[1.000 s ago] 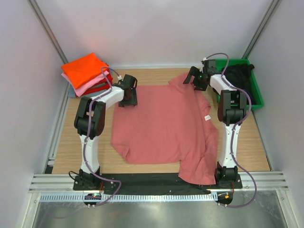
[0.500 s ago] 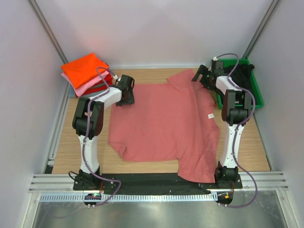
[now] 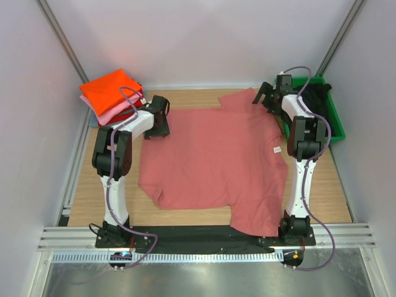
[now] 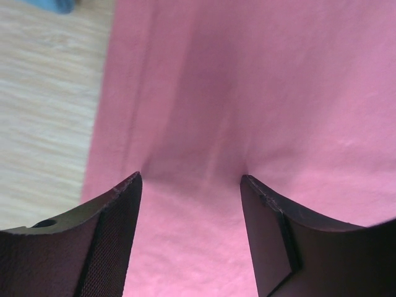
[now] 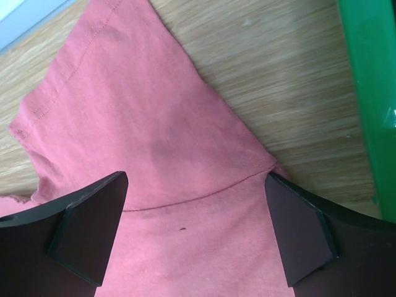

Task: Fold and stack the t-shirts
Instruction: Flatten the tshirt out

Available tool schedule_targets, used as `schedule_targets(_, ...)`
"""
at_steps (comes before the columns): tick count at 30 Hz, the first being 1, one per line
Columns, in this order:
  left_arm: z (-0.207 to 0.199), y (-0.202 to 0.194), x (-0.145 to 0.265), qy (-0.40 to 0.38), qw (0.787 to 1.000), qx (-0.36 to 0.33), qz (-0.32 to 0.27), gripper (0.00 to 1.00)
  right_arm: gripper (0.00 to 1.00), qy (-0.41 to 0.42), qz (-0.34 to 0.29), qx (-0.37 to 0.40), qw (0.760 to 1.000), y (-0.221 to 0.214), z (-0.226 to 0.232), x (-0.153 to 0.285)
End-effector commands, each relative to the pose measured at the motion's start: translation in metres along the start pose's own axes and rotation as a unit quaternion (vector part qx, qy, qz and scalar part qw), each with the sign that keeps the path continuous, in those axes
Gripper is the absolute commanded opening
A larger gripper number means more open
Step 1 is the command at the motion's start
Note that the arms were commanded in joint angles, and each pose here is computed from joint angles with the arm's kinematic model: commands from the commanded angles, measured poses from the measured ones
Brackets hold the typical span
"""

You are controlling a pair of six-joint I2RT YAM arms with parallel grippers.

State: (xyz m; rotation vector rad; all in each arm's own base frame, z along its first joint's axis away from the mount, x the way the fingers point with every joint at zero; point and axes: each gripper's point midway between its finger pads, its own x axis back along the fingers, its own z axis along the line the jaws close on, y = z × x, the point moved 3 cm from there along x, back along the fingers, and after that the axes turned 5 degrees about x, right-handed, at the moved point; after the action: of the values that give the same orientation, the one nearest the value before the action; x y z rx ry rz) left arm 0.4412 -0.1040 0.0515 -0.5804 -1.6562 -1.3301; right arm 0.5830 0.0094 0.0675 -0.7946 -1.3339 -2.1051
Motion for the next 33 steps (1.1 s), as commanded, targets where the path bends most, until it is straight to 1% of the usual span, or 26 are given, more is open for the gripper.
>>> schedule_targets(1, 0.010, 0.029, 0.051, 0.015, 0.999, 0.003, -0.036, 0.68, 1.00, -0.003, 0.033, 0.008, 0.999, -0.001, 0.002, 0.011)
schedule_targets(2, 0.009, 0.041, 0.078, 0.007, 0.998, 0.002, -0.064, 0.70, 1.00, 0.005, 0.019, 0.019, 1.000, 0.012, 0.013, 0.028)
schedule_targets(4, 0.012, 0.046, 0.105, 0.002, 0.997, -0.001, -0.083, 0.72, 1.00, 0.012, 0.007, 0.026, 1.000, 0.022, 0.024, 0.048)
schedule_targets(5, 0.013, 0.044, 0.132, -0.008, 0.995, -0.006, -0.096, 0.72, 1.00, 0.014, 0.003, 0.028, 0.999, 0.026, 0.029, 0.058)
schedule_targets(6, 0.017, 0.043, 0.147, -0.005, 0.994, -0.008, -0.109, 0.72, 1.00, 0.018, -0.005, 0.031, 0.999, 0.032, 0.037, 0.081)
schedule_targets(7, 0.020, 0.035, 0.157, -0.005, 0.994, -0.013, -0.111, 0.72, 1.00, 0.017, -0.009, 0.038, 0.999, 0.032, 0.044, 0.092)
schedule_targets(8, 0.022, 0.012, 0.160, 0.001, 0.995, -0.033, -0.097, 0.72, 1.00, 0.014, -0.012, 0.043, 0.999, 0.031, 0.048, 0.103)
schedule_targets(9, 0.030, 0.006, 0.182, -0.008, 0.993, -0.021, -0.113, 0.71, 1.00, 0.010, -0.018, 0.046, 0.999, 0.031, 0.051, 0.117)
schedule_targets(10, 0.035, -0.008, 0.188, -0.008, 0.994, -0.023, -0.107, 0.71, 1.00, -0.005, -0.026, 0.051, 0.998, 0.027, 0.049, 0.140)
schedule_targets(11, 0.041, -0.038, 0.184, -0.004, 0.995, -0.043, -0.087, 0.71, 1.00, -0.001, -0.026, 0.060, 0.998, 0.019, 0.061, 0.153)
schedule_targets(12, 0.046, -0.048, 0.196, -0.017, 0.995, -0.022, -0.094, 0.70, 1.00, -0.016, -0.005, 0.061, 0.998, -0.005, 0.052, 0.157)
schedule_targets(13, 0.047, -0.066, 0.201, -0.025, 0.995, -0.032, -0.087, 0.69, 1.00, -0.010, -0.030, 0.066, 0.997, -0.002, 0.060, 0.187)
schedule_targets(14, 0.058, -0.093, 0.190, -0.010, 0.997, -0.046, -0.064, 0.69, 1.00, -0.016, -0.033, 0.073, 0.997, -0.011, 0.062, 0.196)
schedule_targets(15, 0.061, -0.102, 0.196, -0.021, 0.997, -0.042, -0.068, 0.68, 1.00, -0.028, -0.006, 0.076, 0.997, -0.039, 0.052, 0.196)
schedule_targets(16, 0.059, -0.118, 0.194, -0.024, 0.997, -0.044, -0.063, 0.67, 1.00, -0.019, -0.024, 0.078, 0.997, -0.040, 0.056, 0.222)
schedule_targets(17, 0.061, -0.128, 0.192, -0.024, 0.997, -0.045, -0.060, 0.66, 1.00, -0.034, -0.022, 0.080, 0.996, -0.050, 0.050, 0.228)
schedule_targets(18, 0.068, -0.144, 0.184, -0.015, 0.997, -0.055, -0.049, 0.65, 1.00, -0.046, -0.002, 0.077, 0.996, -0.073, 0.037, 0.231)
schedule_targets(19, 0.067, -0.151, 0.184, -0.015, 0.997, -0.055, -0.054, 0.64, 1.00, -0.055, 0.001, 0.076, 0.996, -0.083, 0.031, 0.239)
schedule_targets(20, 0.067, -0.156, 0.182, -0.013, 0.997, -0.059, -0.055, 0.63, 1.00, -0.059, -0.017, 0.073, 0.995, -0.085, 0.027, 0.259)
schedule_targets(21, 0.069, -0.163, 0.179, -0.007, 0.996, -0.066, -0.054, 0.63, 1.00, -0.077, -0.002, 0.071, 0.995, -0.105, 0.014, 0.261)
schedule_targets(22, 0.066, -0.170, 0.179, -0.008, 0.996, -0.074, -0.053, 0.63, 1.00, -0.084, -0.004, 0.068, 0.994, -0.112, 0.010, 0.268)
schedule_targets(23, 0.066, -0.173, 0.179, -0.004, 0.995, -0.079, -0.056, 0.63, 1.00, -0.085, -0.024, 0.062, 0.994, -0.114, 0.008, 0.286)
schedule_targets(24, 0.064, -0.176, 0.179, -0.004, 0.995, -0.083, -0.056, 0.63, 1.00, -0.092, -0.015, 0.056, 0.994, -0.128, 0.000, 0.287)
schedule_targets(27, 0.059, -0.187, 0.174, 0.017, 0.992, -0.109, -0.063, 0.63, 1.00, -0.080, -0.026, 0.046, 0.995, -0.143, -0.003, 0.305)
schedule_targets(31, 0.055, -0.202, 0.167, 0.042, 0.988, -0.137, -0.061, 0.60, 1.00, -0.065, -0.016, 0.047, 0.997, -0.156, -0.003, 0.316)
schedule_targets(33, 0.056, -0.210, 0.161, 0.055, 0.988, -0.137, -0.054, 0.60, 1.00, -0.068, -0.010, 0.051, 0.996, -0.158, -0.004, 0.320)
